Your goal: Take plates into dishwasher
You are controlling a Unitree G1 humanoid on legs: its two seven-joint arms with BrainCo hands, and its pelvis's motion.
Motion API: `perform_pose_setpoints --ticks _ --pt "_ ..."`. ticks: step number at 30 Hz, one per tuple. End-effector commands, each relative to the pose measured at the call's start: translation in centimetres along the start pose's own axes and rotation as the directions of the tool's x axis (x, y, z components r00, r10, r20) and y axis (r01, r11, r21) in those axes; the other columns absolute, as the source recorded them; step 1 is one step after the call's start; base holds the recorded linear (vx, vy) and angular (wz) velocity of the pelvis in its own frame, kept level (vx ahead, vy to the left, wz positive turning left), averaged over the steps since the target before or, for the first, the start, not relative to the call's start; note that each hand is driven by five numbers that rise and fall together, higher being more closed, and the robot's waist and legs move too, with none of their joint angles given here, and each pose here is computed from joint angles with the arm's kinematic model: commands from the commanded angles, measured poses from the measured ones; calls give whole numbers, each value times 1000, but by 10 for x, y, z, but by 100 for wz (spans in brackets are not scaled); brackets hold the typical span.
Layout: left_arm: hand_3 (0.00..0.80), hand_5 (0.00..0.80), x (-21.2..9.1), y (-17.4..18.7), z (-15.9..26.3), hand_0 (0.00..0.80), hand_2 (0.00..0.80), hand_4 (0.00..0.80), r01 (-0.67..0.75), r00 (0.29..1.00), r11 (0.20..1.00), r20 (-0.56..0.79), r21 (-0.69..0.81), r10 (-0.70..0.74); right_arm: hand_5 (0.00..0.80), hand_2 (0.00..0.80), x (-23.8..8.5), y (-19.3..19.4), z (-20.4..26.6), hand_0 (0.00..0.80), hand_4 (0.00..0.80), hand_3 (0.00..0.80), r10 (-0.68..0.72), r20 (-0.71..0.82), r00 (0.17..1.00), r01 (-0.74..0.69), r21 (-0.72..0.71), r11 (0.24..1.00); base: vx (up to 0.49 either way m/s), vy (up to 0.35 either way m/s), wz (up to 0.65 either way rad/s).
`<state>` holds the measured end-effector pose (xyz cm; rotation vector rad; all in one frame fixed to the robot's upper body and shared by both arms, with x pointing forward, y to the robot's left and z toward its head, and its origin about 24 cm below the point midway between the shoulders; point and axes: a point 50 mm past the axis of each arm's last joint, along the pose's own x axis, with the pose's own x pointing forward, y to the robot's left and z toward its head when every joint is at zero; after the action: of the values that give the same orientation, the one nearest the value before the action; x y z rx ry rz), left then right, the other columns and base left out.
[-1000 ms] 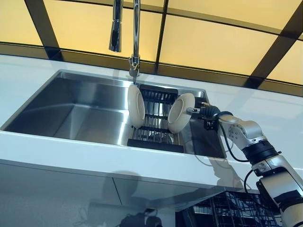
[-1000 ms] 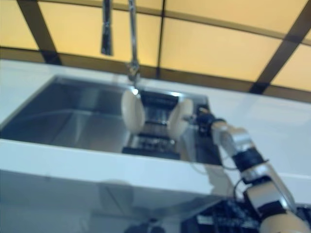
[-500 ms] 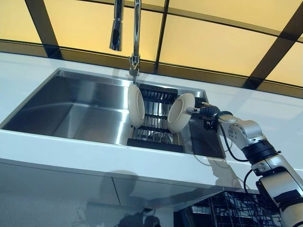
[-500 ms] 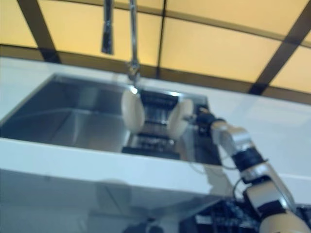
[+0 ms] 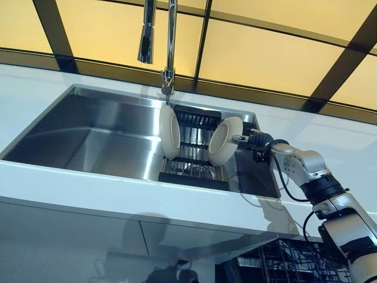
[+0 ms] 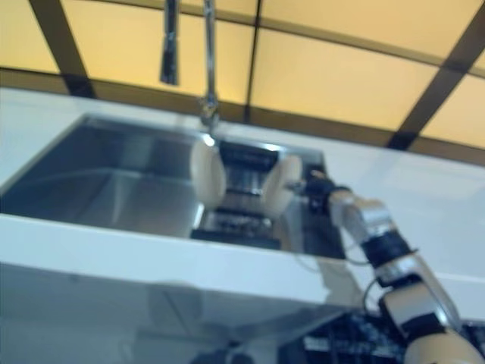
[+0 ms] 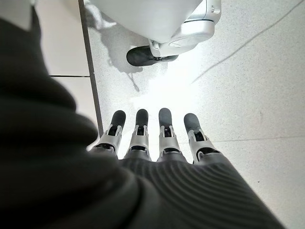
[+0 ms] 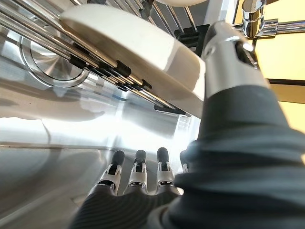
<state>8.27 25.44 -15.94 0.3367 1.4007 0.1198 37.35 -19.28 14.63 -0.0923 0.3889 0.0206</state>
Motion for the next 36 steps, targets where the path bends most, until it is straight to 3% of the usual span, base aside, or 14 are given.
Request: perform_pose_setpoints --ticks 1,35,36 --pt "0 0 0 4 -1 0 0 0 -24 999 999 -24 47 26 0 0 -4 7 42 0 0 0 5 125 992 -7 16 1000 0 0 0" --pt "0 0 0 7 0 0 0 0 -38 999 999 -4 9 38 0 0 3 6 43 0 0 0 -30 84 996 22 91 996 2 1 2" --pt "0 0 0 8 1 0 0 0 -39 999 999 -4 9 39 66 66 3 5 45 66 66 66 -32 89 996 24 92 995 -5 1 17"
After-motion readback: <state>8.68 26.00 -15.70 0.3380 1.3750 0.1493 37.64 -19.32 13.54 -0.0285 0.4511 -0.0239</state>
